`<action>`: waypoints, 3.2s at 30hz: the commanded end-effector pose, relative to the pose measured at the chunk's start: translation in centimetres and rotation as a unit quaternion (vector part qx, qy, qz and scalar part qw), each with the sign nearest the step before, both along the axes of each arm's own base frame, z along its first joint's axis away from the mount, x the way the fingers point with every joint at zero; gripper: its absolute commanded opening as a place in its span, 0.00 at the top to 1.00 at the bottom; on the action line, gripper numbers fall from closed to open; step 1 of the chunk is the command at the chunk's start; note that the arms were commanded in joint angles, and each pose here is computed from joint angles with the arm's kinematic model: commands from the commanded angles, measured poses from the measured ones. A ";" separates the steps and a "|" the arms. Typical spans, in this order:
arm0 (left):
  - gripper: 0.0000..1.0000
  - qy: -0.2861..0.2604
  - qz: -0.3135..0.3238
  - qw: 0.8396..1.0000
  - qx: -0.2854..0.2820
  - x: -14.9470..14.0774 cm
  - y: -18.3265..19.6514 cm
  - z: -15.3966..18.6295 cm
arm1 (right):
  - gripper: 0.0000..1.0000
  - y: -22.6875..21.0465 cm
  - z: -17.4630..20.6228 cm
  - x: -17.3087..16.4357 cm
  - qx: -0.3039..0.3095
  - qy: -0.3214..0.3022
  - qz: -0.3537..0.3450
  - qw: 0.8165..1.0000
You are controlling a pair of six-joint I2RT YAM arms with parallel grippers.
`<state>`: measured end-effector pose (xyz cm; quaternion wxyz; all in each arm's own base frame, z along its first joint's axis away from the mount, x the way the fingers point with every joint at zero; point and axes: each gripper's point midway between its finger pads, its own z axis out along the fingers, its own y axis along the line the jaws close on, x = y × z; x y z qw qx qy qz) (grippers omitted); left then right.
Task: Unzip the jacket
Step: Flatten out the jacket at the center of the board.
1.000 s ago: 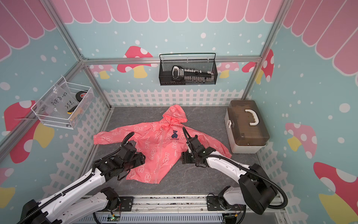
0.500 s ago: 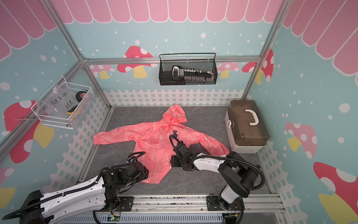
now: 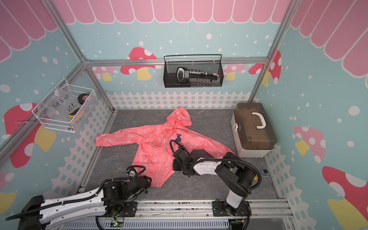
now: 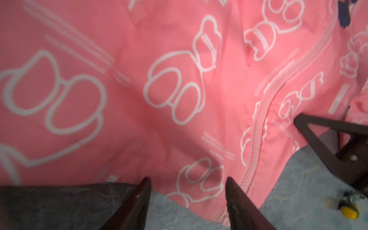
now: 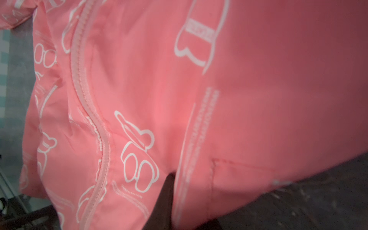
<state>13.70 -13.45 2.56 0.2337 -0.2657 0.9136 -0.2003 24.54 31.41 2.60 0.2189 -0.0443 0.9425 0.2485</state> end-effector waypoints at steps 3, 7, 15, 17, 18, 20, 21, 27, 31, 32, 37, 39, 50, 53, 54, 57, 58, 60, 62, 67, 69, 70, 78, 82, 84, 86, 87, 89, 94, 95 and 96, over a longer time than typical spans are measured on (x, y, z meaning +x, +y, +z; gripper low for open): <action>0.99 -0.057 0.027 0.997 0.047 1.6 2.0 1.4 | 0.95 -2.5 1.1 -0.7 -0.069 -0.017 -0.001 0.997; 1.00 -0.139 -0.015 0.984 0.110 3.9 1.6 7.8 | 0.97 -4.4 3.5 -2.7 -0.197 -0.062 0.034 0.978; 1.00 -0.156 -0.049 0.971 0.174 5.7 1.0 10.6 | 0.99 -6.5 8.1 -3.2 -0.368 -0.116 0.071 0.920; 1.00 -0.162 -0.047 0.970 0.173 5.9 1.3 11.2 | 0.99 -5.1 10.0 -1.5 -0.399 -0.136 0.102 0.901; 1.00 -0.165 -0.043 0.970 0.171 6.1 1.7 11.6 | 0.99 -4.0 10.3 -0.6 -0.401 -0.136 0.122 0.898; 1.00 -0.172 -0.032 0.971 0.165 6.3 2.6 12.6 | 1.00 -1.8 9.7 1.3 -0.397 -0.109 0.162 0.897; 1.00 -0.174 -0.026 0.971 0.163 6.3 3.1 13.0 | 1.00 -0.5 9.3 2.2 -0.380 -0.092 0.179 0.903; 0.61 -0.143 -0.005 0.981 0.128 4.5 4.8 12.5 | 0.74 6.7 6.0 7.9 -0.244 -0.004 0.226 0.943; 0.36 -0.083 -0.011 0.994 0.064 3.0 3.1 9.0 | 0.37 9.0 6.4 9.7 -0.171 0.008 0.223 0.960; 0.34 -0.067 -0.011 0.997 0.046 2.6 2.4 7.9 | 0.34 8.9 6.9 9.7 -0.160 0.002 0.219 0.963; 0.19 -0.040 -0.004 0.999 -0.033 2.1 -0.8 4.3 | 0.31 6.2 10.3 8.1 -0.122 -0.029 0.194 0.973; 0.17 -0.038 -0.001 0.998 -0.051 2.2 -1.7 3.5 | 0.30 3.9 12.1 7.3 -0.120 -0.049 0.176 0.976; 0.13 -0.070 0.070 0.995 -0.025 6.0 -1.7 2.3 | 0.25 -5.5 14.5 1.8 -0.063 -0.130 0.135 0.980; 0.16 -0.055 0.088 0.994 -0.022 6.5 -1.5 0.6 | 0.25 -6.4 13.3 0.6 -0.049 -0.119 0.132 0.983; 0.17 -0.051 0.094 0.994 -0.019 6.6 -1.4 0.1 | 0.25 -6.5 12.9 0.3 -0.047 -0.116 0.134 0.983; 0.24 -0.053 0.110 0.992 -0.017 7.0 -1.2 -0.7 | 0.25 -7.0 12.0 -0.2 -0.044 -0.110 0.130 0.984; 0.28 -0.058 0.115 0.992 -0.012 7.2 -1.0 -0.8 | 0.25 -7.1 11.7 -0.3 -0.044 -0.109 0.128 0.985; 0.39 -0.070 0.119 0.990 0.004 7.9 -0.5 -0.7 | 0.25 -7.1 11.1 -0.1 -0.044 -0.109 0.122 0.986; 0.67 -0.084 0.112 0.990 0.020 8.9 0.0 0.0 | 0.30 -7.6 10.1 0.6 -0.054 -0.118 0.103 0.986; 1.00 -0.155 0.089 0.980 0.085 11.7 1.4 6.6 | 0.40 -5.9 9.2 2.0 0.010 -0.232 0.111 0.966; 1.00 -0.181 0.071 0.975 0.111 12.6 1.7 10.1 | 0.41 -4.9 9.6 1.9 0.052 -0.275 0.124 0.952; 1.00 -0.191 0.063 0.972 0.120 13.1 1.6 11.9 | 0.41 -4.2 10.1 2.0 0.069 -0.291 0.132 0.945; 1.00 -0.186 -0.032 0.968 0.167 16.0 -1.4 18.6 | 0.18 2.0 11.0 3.1 0.173 -0.266 0.193 0.929; 1.00 -0.195 -0.055 0.965 0.169 17.3 -2.9 21.3 | 0.10 3.2 12.4 3.3 0.240 -0.287 0.177 0.910; 1.00 -0.207 -0.058 0.961 0.173 17.8 -3.2 22.7 | 0.01 3.2 12.0 3.6 0.241 -0.286 0.159 0.914; 1.00 -0.221 -0.059 0.957 0.178 18.3 -3.3 24.4 | 0.01 2.9 11.4 3.7 0.210 -0.292 0.145 0.922; 1.00 -0.227 -0.059 0.955 0.181 18.5 -3.4 25.2 | 0.01 2.9 11.2 3.4 0.184 -0.301 0.144 0.924; 1.00 -0.238 -0.060 0.951 0.190 19.0 -3.5 26.5 | 0.01 2.7 11.2 2.5 0.106 -0.332 0.140 0.927; 1.00 -0.248 -0.062 0.948 0.190 20.0 -4.3 28.0 | 0.08 0.1 14.4 0.4 0.017 -0.390 0.070 0.918; 1.00 -0.246 -0.063 0.949 0.187 20.1 -4.5 27.9 | 0.10 -0.4 14.6 0.1 0.015 -0.384 0.055 0.922; 1.00 -0.245 -0.064 0.950 0.181 20.2 -4.8 27.9 | 0.12 -0.6 14.9 -0.4 0.010 -0.386 0.049 0.921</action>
